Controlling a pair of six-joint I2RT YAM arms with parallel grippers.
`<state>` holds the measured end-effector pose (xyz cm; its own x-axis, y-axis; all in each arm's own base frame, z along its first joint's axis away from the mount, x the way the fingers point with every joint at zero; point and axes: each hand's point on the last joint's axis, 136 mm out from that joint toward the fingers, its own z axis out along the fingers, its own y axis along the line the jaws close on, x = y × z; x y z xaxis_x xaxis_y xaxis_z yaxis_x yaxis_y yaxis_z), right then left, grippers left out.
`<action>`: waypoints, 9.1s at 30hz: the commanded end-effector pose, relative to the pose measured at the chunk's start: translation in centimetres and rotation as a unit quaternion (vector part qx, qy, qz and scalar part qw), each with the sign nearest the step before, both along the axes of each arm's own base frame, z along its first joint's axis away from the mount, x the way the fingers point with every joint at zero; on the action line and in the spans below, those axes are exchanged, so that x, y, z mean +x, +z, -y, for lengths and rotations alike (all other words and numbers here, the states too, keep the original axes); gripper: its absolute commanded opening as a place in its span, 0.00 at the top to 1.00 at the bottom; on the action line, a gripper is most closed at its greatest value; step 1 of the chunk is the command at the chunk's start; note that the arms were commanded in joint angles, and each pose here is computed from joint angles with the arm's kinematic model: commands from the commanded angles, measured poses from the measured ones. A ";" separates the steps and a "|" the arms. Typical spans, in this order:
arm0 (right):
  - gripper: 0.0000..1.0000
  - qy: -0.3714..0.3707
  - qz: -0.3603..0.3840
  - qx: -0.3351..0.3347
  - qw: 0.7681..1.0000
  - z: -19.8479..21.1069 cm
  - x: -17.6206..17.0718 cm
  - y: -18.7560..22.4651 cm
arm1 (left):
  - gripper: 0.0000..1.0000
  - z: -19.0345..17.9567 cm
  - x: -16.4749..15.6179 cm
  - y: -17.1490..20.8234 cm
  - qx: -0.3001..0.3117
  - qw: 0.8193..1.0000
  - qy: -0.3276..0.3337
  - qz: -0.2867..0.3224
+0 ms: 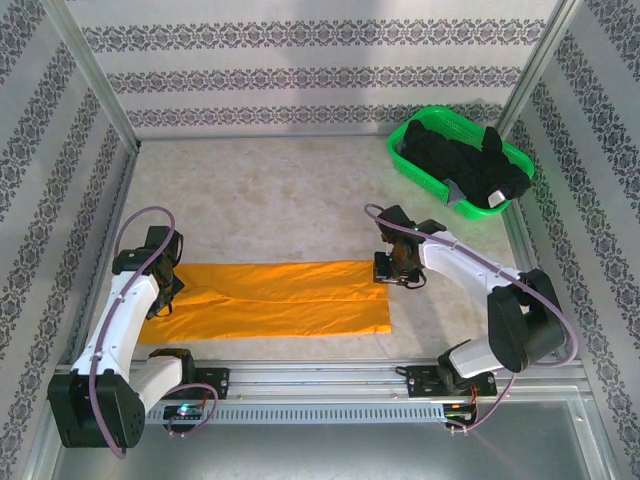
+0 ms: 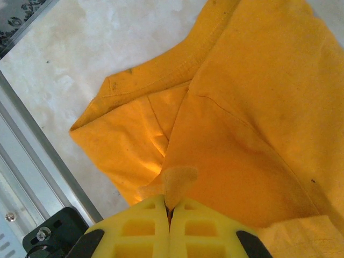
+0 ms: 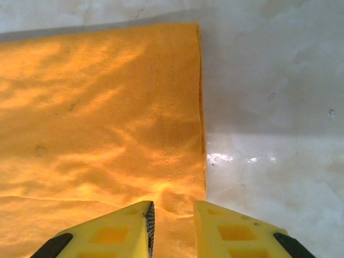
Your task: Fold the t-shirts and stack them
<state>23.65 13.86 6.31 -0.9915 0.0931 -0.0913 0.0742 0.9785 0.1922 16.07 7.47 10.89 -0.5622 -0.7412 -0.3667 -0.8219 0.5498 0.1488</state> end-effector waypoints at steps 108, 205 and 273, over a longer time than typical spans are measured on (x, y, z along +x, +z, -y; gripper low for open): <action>0.59 0.060 0.061 0.235 0.968 -12.0 7.2 6.4 | 0.65 17.0 8.8 -6.7 -0.318 0.927 -0.192 0.059; 0.62 0.108 0.026 0.374 0.921 -16.9 6.9 7.1 | 0.72 5.3 7.3 -8.7 -0.242 0.963 -0.085 0.082; 0.77 -0.008 0.025 0.109 0.994 -1.1 10.6 0.5 | 0.69 12.7 5.3 -4.3 -0.290 0.950 0.062 0.099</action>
